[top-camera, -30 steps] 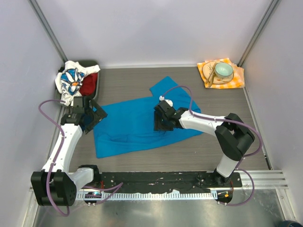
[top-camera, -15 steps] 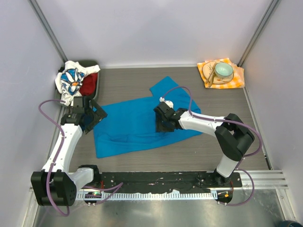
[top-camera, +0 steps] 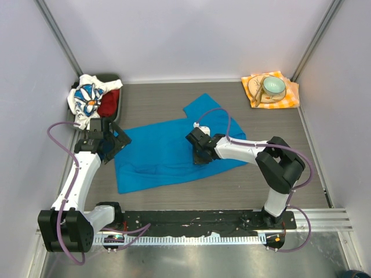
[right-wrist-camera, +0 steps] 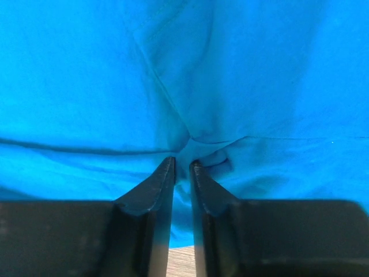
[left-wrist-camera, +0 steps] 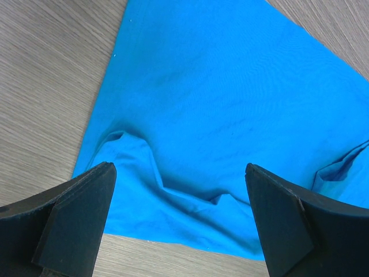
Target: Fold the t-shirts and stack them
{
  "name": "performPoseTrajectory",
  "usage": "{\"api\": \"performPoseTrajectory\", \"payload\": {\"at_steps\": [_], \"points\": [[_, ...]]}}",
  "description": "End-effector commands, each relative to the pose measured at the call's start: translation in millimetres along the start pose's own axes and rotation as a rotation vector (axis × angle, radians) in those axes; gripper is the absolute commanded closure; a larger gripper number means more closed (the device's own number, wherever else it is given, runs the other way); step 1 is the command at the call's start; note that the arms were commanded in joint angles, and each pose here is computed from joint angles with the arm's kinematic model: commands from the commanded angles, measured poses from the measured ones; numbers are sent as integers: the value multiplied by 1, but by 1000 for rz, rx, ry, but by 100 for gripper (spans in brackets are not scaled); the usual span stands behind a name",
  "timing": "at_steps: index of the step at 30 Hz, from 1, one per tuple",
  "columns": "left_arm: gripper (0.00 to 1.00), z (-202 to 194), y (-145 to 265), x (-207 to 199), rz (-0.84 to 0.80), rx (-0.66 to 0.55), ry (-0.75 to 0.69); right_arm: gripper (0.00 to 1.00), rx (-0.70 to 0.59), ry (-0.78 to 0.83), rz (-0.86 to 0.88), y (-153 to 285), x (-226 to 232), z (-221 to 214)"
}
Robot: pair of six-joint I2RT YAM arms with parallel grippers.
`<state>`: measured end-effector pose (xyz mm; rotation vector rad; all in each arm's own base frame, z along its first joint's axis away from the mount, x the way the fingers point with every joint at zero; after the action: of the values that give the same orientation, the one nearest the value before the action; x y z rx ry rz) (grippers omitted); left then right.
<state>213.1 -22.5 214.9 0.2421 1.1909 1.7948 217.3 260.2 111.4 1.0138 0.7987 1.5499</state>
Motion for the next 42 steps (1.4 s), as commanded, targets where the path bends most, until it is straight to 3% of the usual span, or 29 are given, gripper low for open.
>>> {"api": "performPoseTrajectory", "payload": {"at_steps": [1,3,16,20,22,23,24,27,30,37,42], "points": [[0,6,3,0,-1,-33,-12,88,-58,-8,34,3,13,13],[0,6,3,0,-1,-32,-13,99,-66,-9,32,5,14,14],[0,6,1,-1,1,-27,-11,99,-168,1,46,17,36,42],[0,6,2,0,3,-28,-13,98,-143,14,12,6,38,42],[0,6,3,-1,0,-30,-12,88,-138,17,7,2,38,42],[0,6,3,-1,-1,-29,-14,78,-141,19,-3,0,38,42],[0,6,3,-1,1,-29,-14,55,-141,22,-18,-3,36,41],[0,7,4,-1,2,-30,-14,19,-169,32,-61,-1,33,44],[0,7,7,-1,-1,-34,-16,6,-235,38,-72,18,31,54],[0,10,16,-3,-31,-44,-13,1,-387,42,-148,68,3,63],[0,8,18,-3,-45,-34,-13,0,-352,-31,-243,58,-48,68]]}}
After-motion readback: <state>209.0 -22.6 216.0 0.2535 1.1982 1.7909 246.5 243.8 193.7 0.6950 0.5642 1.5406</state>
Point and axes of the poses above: each gripper's point midway between its finger pads, its own y axis back along the fingers, its own x axis along the line the jaws close on, z = x × y, the point moved 10 cm from there along y, back along the fingers, and after that the axes turned 3 degrees about -y, right-handed, at the moved point
